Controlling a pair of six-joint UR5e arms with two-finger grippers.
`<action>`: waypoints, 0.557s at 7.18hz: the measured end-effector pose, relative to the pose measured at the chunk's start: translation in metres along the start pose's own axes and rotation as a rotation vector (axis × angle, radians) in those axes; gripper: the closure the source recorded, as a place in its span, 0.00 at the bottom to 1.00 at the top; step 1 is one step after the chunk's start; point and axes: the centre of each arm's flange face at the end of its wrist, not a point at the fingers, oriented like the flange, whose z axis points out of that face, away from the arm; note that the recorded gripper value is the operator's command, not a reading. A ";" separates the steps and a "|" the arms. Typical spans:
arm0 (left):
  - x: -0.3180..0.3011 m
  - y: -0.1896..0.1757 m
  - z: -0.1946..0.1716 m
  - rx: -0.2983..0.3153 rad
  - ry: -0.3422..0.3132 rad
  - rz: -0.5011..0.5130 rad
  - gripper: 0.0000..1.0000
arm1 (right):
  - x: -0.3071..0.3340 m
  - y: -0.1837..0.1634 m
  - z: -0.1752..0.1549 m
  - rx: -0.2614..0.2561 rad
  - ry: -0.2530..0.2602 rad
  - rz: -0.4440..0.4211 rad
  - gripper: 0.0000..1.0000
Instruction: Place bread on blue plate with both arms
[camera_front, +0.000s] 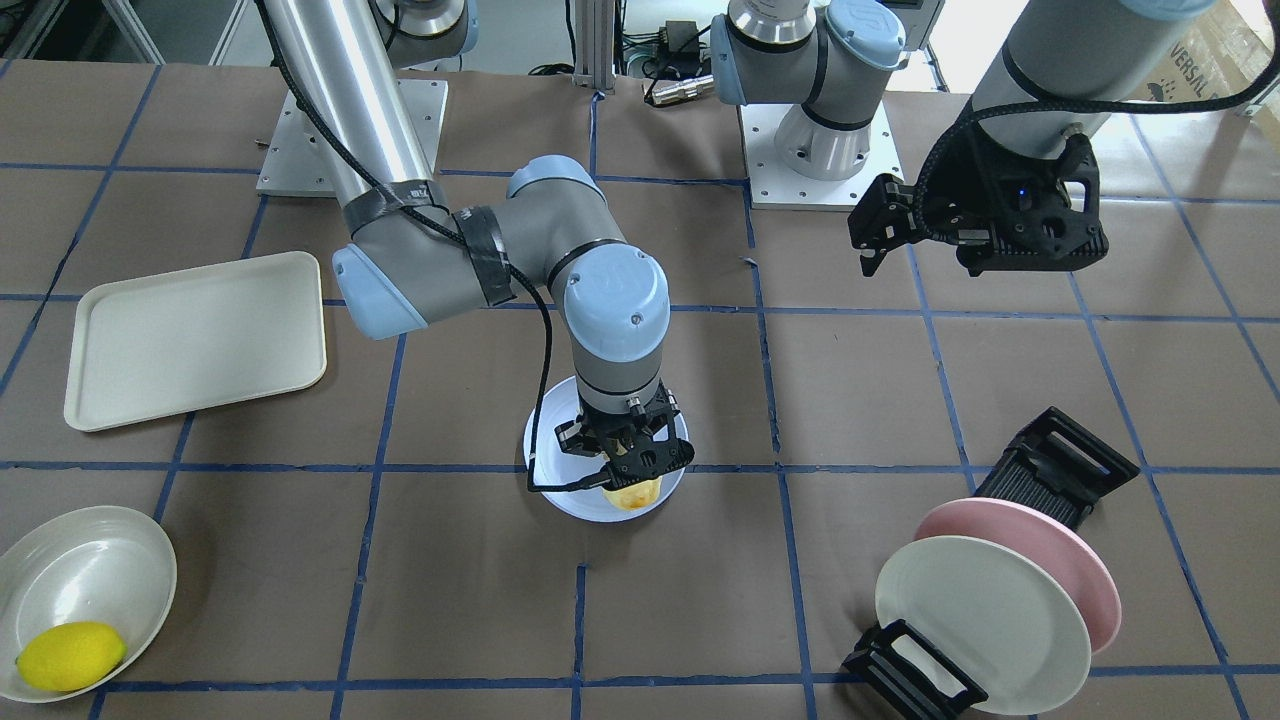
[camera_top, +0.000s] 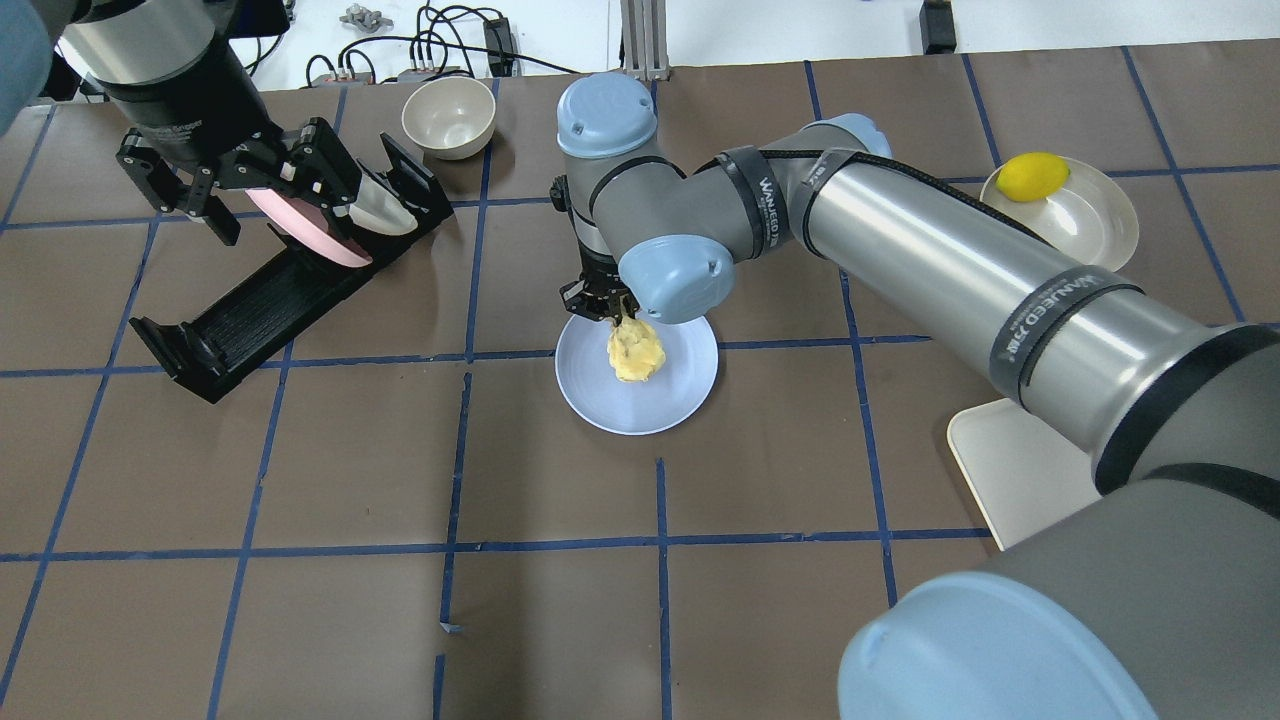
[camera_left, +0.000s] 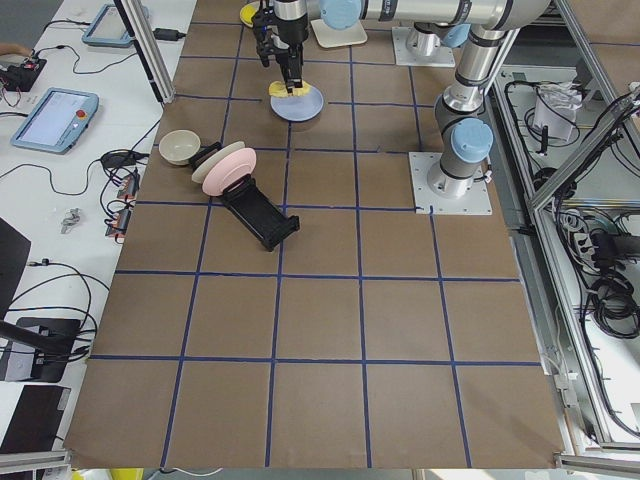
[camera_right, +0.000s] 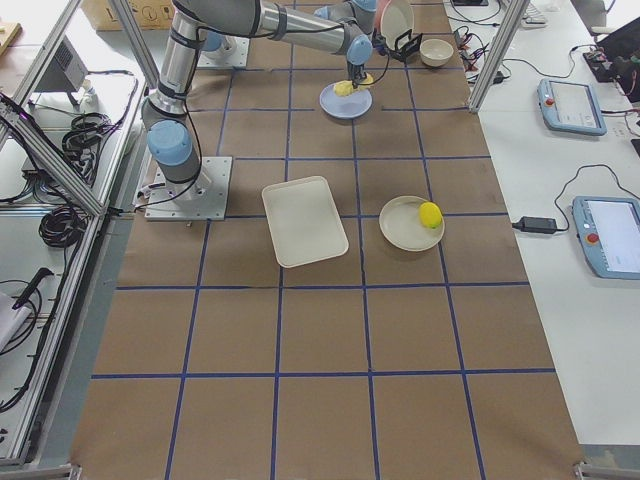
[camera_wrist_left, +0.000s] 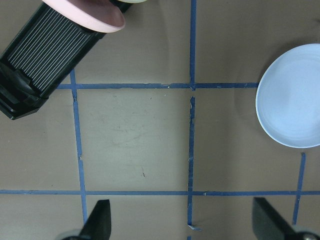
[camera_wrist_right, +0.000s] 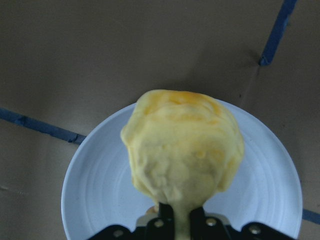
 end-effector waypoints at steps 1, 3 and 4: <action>0.000 0.000 0.000 0.000 0.000 0.000 0.00 | 0.003 -0.001 0.007 -0.011 0.007 0.006 0.00; 0.000 0.000 0.001 -0.001 0.000 0.000 0.00 | 0.008 -0.006 0.000 0.001 0.008 0.014 0.00; 0.000 0.000 0.001 0.000 0.001 0.000 0.00 | 0.012 -0.010 -0.008 0.013 0.006 0.015 0.00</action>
